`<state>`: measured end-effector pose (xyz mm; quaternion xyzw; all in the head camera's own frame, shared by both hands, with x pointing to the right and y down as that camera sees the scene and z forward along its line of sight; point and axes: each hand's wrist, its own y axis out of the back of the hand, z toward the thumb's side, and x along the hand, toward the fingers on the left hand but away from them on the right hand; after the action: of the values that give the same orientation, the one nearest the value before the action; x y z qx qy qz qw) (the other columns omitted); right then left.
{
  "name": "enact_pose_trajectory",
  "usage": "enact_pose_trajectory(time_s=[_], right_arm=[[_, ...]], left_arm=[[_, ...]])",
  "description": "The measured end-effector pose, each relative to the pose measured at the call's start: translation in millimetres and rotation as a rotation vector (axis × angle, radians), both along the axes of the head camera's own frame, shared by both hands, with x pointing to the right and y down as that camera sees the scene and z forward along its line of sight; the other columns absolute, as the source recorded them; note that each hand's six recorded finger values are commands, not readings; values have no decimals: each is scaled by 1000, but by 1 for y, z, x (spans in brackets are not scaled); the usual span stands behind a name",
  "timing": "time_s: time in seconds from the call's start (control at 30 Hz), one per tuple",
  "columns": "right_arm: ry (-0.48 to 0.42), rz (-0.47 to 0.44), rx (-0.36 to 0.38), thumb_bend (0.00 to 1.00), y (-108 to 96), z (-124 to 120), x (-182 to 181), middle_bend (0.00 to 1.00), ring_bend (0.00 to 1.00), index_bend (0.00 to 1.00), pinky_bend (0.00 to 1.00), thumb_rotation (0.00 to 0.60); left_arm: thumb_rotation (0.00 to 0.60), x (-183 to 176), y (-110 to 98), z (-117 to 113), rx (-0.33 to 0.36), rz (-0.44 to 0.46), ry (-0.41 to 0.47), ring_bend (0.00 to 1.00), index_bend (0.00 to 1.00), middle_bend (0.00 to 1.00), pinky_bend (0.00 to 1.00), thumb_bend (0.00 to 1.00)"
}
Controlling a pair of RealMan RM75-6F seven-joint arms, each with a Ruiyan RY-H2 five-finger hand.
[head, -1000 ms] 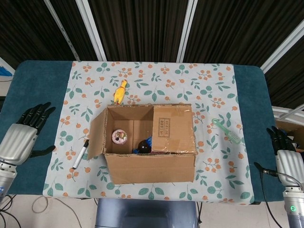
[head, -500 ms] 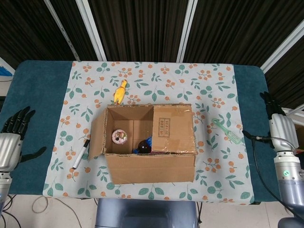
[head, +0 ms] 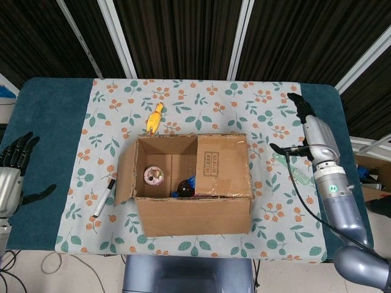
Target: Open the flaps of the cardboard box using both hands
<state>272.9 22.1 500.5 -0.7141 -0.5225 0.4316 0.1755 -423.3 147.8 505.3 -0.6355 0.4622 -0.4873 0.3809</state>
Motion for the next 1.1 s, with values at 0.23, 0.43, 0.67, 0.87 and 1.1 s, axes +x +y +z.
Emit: enact_pose_trajectory(time_s=[0.23,0.43,0.67,0.87,1.1], right_arm=[[-83,-25,-77,255,-11,9,-46,0,0,0,193,600],[-170,-22,-184,259,-9,21,-75,0,0,0,193,600],[-235,-56,-251,260,-11,28,-117,0,0,0,193,600],[-226,-88,-258,265,-11,35,-147,0,0,0,193,600],[-170,-150,-217,424,-8,43,-166,107,37,158,192,600]], left_arm=[[600,-3,-3,-1,1,-6,2,0,0,0,106,104],[600,-3,-4,-1,3,-4,4,0,0,0,105,104],[600,-4,-6,-4,9,-8,9,0,0,0,105,104],[600,-5,-7,-5,12,-11,15,0,0,0,105,104],[600,-6,-8,-7,13,-15,34,0,0,0,105,104]])
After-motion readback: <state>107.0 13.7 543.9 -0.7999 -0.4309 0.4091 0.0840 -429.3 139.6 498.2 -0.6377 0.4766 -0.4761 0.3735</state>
